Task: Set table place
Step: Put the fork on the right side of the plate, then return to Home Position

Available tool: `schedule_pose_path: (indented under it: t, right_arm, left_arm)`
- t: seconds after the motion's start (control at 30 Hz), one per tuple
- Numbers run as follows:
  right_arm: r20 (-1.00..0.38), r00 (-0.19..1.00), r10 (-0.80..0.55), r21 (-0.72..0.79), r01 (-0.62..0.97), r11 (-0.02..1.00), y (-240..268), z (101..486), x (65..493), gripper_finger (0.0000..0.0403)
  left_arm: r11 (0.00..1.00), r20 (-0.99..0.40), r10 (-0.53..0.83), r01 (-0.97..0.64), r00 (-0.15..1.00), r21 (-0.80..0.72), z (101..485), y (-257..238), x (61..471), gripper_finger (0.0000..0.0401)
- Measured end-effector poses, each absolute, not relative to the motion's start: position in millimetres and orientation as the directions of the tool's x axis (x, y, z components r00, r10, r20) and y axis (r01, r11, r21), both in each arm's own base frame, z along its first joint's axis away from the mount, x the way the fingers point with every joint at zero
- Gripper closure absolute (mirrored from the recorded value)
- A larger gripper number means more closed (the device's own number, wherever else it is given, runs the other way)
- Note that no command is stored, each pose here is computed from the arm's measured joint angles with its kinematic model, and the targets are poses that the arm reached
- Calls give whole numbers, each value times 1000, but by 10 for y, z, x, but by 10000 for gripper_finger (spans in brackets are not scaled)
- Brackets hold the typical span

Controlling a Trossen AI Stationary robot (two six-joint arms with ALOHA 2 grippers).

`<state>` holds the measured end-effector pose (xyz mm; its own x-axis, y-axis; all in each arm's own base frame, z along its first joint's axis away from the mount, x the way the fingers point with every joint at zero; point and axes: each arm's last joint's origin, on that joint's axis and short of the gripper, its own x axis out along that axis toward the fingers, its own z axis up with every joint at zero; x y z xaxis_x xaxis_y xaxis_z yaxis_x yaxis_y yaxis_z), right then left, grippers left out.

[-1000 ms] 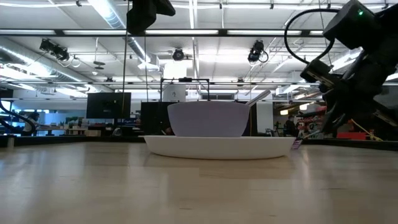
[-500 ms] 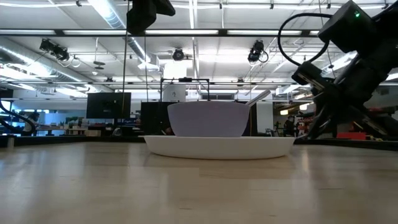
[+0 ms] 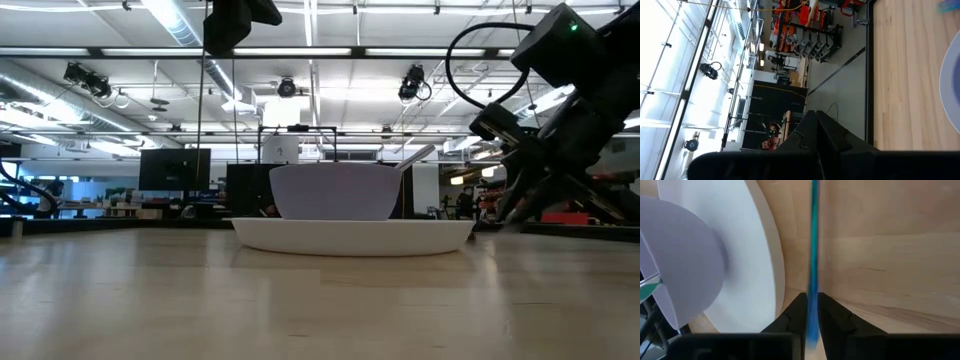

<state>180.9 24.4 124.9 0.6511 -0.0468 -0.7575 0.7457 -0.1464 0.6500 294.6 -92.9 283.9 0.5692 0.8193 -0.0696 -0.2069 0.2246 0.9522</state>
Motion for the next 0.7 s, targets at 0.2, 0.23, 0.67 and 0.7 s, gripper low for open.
schedule_pose_path:
  t: [0.2,0.23,0.67,0.7]
  right_arm:
    - [-766,641,-48,641,757,-130,243,1241,1799,345]
    - [-767,640,-49,641,760,-114,242,1240,1798,344]
    - [-712,702,13,673,677,296,325,1381,1761,391]
    - [-704,710,14,674,662,328,332,1398,1756,394]
  left_arm:
    - [224,-70,819,-206,569,952,2837,-929,2947,395]
    - [224,-70,819,-206,569,952,2837,-929,2947,396]
    - [265,-63,818,-278,572,923,2940,-905,2884,397]
    - [279,-60,816,-302,575,912,2978,-895,2861,397]
